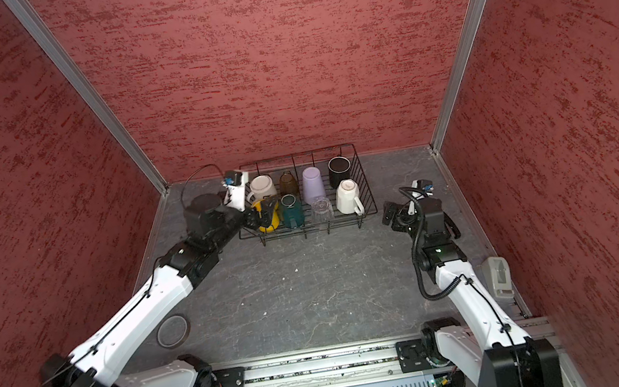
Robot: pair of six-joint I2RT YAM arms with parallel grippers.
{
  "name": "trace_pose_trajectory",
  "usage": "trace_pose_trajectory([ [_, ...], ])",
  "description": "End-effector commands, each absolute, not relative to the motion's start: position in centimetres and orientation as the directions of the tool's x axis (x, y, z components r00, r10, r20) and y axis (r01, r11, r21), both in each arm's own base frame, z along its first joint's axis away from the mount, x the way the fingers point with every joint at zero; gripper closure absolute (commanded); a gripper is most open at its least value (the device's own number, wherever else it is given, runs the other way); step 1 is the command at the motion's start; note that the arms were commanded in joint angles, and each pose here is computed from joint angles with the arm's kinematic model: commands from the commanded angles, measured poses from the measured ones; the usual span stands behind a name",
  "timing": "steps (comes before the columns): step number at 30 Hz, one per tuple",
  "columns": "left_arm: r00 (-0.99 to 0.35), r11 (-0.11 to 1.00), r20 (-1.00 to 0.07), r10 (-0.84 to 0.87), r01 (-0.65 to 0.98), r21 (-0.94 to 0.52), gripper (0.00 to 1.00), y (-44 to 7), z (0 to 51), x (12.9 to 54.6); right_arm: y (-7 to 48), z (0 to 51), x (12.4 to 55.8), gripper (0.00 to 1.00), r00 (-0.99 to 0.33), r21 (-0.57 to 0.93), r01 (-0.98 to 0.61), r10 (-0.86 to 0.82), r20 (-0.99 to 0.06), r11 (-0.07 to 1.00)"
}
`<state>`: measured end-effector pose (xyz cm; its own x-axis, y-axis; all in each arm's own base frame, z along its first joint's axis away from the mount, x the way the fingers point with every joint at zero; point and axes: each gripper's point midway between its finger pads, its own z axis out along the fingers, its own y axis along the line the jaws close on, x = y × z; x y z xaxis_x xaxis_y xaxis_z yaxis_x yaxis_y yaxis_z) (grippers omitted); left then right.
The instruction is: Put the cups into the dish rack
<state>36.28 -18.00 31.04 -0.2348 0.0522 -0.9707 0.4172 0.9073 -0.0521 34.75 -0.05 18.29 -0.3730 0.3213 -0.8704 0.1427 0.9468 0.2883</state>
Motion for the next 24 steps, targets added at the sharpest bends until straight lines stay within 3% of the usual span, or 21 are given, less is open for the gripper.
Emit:
trace_pose_trajectory([
  [1,-0.211,0.954,-0.977,-0.024,0.288,-0.086,0.00,-12.7,29.4,35.7,-3.2,20.7,35.9,0.01,-0.167,0.183,0.228,0.223,-0.960,0.956],
  [6,-0.226,0.989,-0.971,-0.077,0.105,-0.103,0.01,-6.0,24.0,34.3,-3.7,19.3,36.0,0.01,-0.062,0.133,0.215,0.149,-0.987,0.968],
  [11,-0.240,0.990,-0.961,-0.140,-0.034,-0.136,0.01,-1.7,18.2,34.6,-3.7,16.7,36.7,0.01,-0.046,0.095,0.202,0.106,-0.993,0.975],
  [15,-0.245,0.996,-0.967,-0.067,-0.070,-0.051,0.01,-0.6,15.2,35.3,-3.8,15.8,37.2,0.01,-0.026,0.083,0.190,0.089,-0.996,0.978],
  [24,-0.141,0.998,-0.988,-0.070,-0.017,-0.068,0.00,0.3,14.5,37.6,-4.1,13.8,37.8,0.01,-0.058,0.085,0.202,0.099,-0.993,0.976],
])
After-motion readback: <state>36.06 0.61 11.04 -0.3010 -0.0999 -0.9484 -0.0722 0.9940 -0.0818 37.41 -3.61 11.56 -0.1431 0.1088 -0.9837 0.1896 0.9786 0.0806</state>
